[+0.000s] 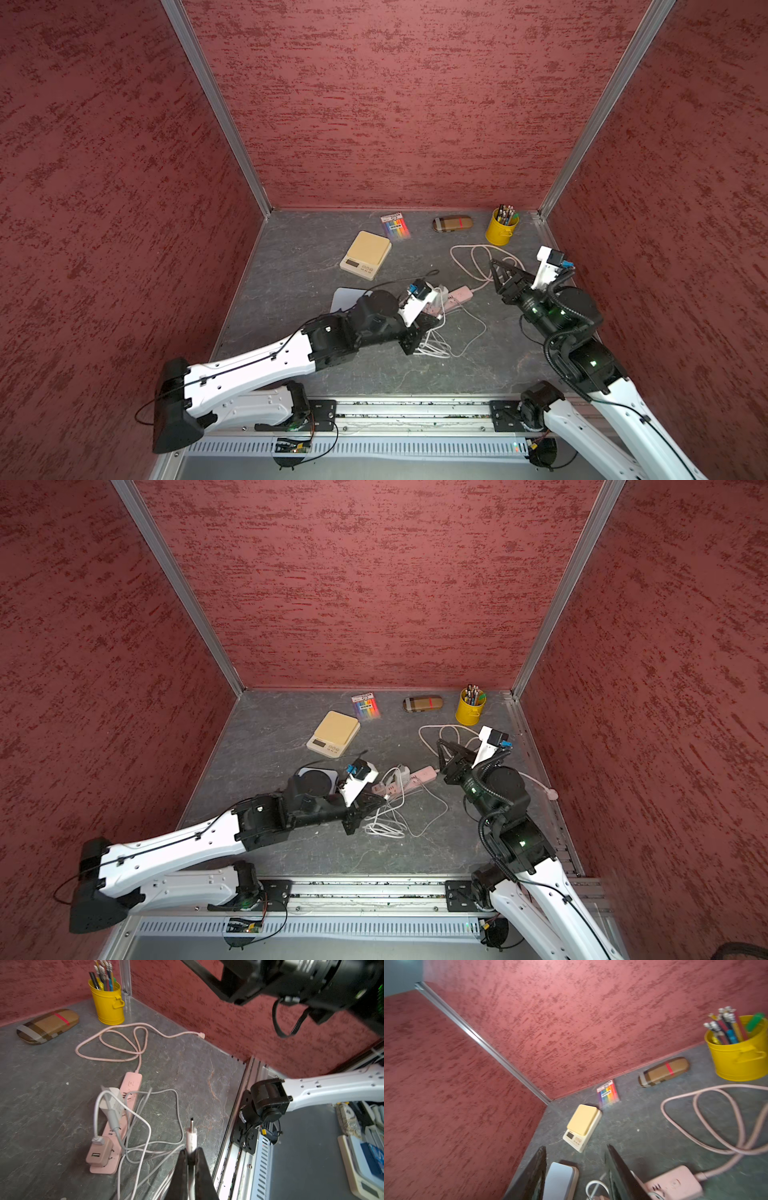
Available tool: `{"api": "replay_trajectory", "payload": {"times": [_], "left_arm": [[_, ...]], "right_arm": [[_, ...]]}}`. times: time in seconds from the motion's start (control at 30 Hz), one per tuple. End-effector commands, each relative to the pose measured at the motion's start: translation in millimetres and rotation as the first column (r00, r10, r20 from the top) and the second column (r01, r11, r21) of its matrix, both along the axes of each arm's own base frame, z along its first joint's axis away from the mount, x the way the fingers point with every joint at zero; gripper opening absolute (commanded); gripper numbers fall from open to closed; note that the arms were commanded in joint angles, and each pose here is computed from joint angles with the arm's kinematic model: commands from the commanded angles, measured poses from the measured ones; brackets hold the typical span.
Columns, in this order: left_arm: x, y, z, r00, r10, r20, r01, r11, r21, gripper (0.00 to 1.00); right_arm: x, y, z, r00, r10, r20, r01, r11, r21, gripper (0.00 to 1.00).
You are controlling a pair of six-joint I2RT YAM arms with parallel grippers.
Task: Charge the electronic scale
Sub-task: Pick up the charging cable from the center of the board.
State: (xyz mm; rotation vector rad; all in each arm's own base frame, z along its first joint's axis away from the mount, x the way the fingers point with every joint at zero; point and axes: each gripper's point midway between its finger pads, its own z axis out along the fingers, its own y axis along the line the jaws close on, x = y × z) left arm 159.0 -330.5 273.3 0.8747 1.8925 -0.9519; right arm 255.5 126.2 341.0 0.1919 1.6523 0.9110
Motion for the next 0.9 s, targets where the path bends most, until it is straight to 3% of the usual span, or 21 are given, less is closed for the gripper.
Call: {"api": "replay_trajectory", "payload": {"times": [0.0, 0.2, 0.47, 0.77, 0.83, 0.87], "left_arm": [[22.6, 20.9, 22.7, 0.992, 0.095, -0.078, -0.105, 0.985, -0.134, 0.00], [69.8, 68.4, 59.3, 0.958, 0.194, -0.211, -0.265, 0.877, -0.401, 0.00], [102.9, 94.2, 78.1, 0.928, 0.198, -0.317, -0.349, 0.759, -0.549, 0.00], [105.9, 102.9, 80.9, 0.922, 0.195, -0.335, -0.363, 0.737, -0.571, 0.00], [104.1, 103.8, 80.5, 0.922, 0.189, -0.337, -0.359, 0.739, -0.570, 0.00], [103.2, 104.1, 80.1, 0.923, 0.185, -0.338, -0.357, 0.742, -0.568, 0.00]], "right_arm": [[1.2, 35.5, 7.6, 0.981, 0.181, 0.072, -0.184, 0.983, 0.027, 0.47], [-10.5, 106.6, -12.2, 0.924, 0.372, 0.092, -0.365, 0.927, -0.086, 0.50], [-17.2, 187.7, -15.7, 0.848, 0.522, 0.098, -0.485, 0.837, -0.255, 0.56], [8.7, 237.7, -7.3, 0.827, 0.554, 0.094, -0.504, 0.806, -0.310, 0.56], [16.7, 244.7, -5.8, 0.832, 0.548, 0.089, -0.495, 0.804, -0.331, 0.47], [20.4, 245.8, -4.9, 0.838, 0.539, 0.088, -0.484, 0.808, -0.337, 0.36]]}}
